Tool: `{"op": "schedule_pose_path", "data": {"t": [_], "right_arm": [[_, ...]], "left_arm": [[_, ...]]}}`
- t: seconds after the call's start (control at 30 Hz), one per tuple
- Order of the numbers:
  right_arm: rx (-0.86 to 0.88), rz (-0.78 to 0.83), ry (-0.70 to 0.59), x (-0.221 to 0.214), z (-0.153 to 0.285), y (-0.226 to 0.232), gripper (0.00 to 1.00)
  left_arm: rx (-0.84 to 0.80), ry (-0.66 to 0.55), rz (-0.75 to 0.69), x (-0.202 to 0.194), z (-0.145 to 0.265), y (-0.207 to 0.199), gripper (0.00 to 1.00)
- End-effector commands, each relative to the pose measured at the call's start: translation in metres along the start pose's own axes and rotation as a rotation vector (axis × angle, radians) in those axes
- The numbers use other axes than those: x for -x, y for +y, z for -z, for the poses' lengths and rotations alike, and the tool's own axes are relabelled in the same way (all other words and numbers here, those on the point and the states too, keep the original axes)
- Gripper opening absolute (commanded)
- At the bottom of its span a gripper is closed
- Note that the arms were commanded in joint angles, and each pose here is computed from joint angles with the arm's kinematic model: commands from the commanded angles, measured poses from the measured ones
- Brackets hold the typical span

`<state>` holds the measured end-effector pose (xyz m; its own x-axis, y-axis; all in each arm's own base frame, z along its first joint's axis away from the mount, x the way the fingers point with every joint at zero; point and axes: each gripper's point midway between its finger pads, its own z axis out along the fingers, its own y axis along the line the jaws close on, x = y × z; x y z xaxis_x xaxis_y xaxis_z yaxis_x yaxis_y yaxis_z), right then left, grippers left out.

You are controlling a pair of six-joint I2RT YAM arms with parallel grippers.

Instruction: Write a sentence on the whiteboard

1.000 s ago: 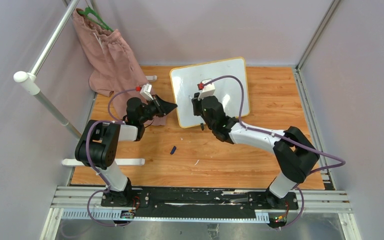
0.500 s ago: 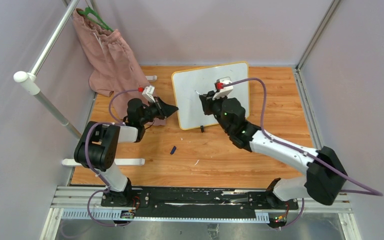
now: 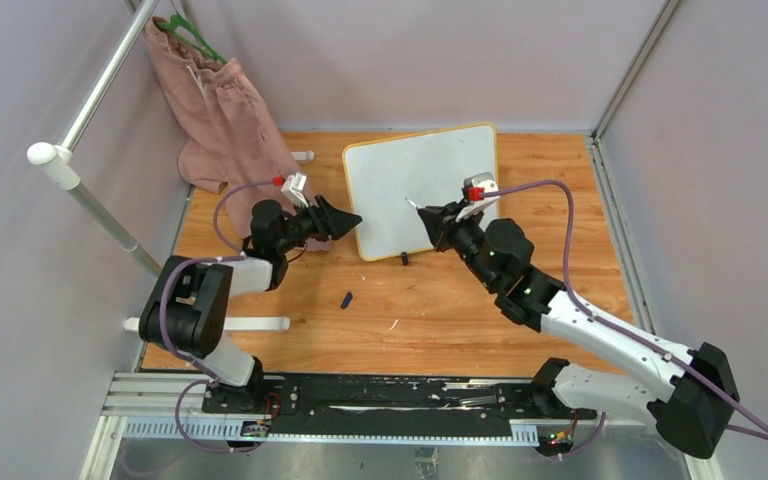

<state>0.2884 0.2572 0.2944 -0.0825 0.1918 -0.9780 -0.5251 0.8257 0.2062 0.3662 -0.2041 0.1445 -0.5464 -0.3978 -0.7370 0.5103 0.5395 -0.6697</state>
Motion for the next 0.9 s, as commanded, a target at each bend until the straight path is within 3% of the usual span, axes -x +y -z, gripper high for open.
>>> {"op": "schedule_pose_path", "data": {"t": [0.0, 0.03, 0.1, 0.13, 0.23, 0.37, 0.5, 0.67, 0.77, 0.87], "right_arm": [[-0.003, 0.002, 0.022, 0.0, 0.016, -0.006, 0.0], [-0.009, 0.007, 0.024, 0.0, 0.02, -0.008, 0.0], [-0.021, 0.017, 0.028, 0.0, 0.027, -0.012, 0.0], [-0.024, 0.02, 0.028, 0.001, 0.03, -0.014, 0.0], [-0.041, 0.033, 0.029, 0.001, 0.039, -0.019, 0.0], [-0.071, 0.045, 0.037, -0.002, 0.049, -0.028, 0.0], [-0.116, 0.048, 0.054, -0.003, 0.06, -0.038, 0.0], [-0.212, 0.051, 0.047, 0.006, 0.08, -0.058, 0.0], [-0.255, 0.061, 0.029, 0.013, 0.094, -0.069, 0.0], [-0.281, 0.074, 0.027, 0.015, 0.106, -0.077, 0.0]], "left_arm": [[0.089, -0.091, -0.038, 0.018, 0.016, -0.004, 0.74], [0.142, -0.108, -0.055, 0.022, 0.023, 0.0, 0.76], [0.249, -0.15, -0.091, 0.032, 0.04, 0.006, 0.98], [0.307, -0.173, -0.113, 0.037, 0.051, 0.008, 1.0], [0.437, -0.232, -0.19, 0.047, 0.083, 0.007, 1.0], [0.476, -0.275, -0.308, 0.045, 0.104, -0.021, 1.0], [0.51, -0.163, -0.337, 0.021, 0.093, -0.045, 1.0], [0.709, -0.003, -0.293, -0.017, 0.08, -0.046, 1.0], [0.794, -0.024, -0.308, -0.024, 0.067, -0.064, 1.0], [0.893, -0.049, -0.217, -0.033, 0.055, -0.073, 1.0]]}}
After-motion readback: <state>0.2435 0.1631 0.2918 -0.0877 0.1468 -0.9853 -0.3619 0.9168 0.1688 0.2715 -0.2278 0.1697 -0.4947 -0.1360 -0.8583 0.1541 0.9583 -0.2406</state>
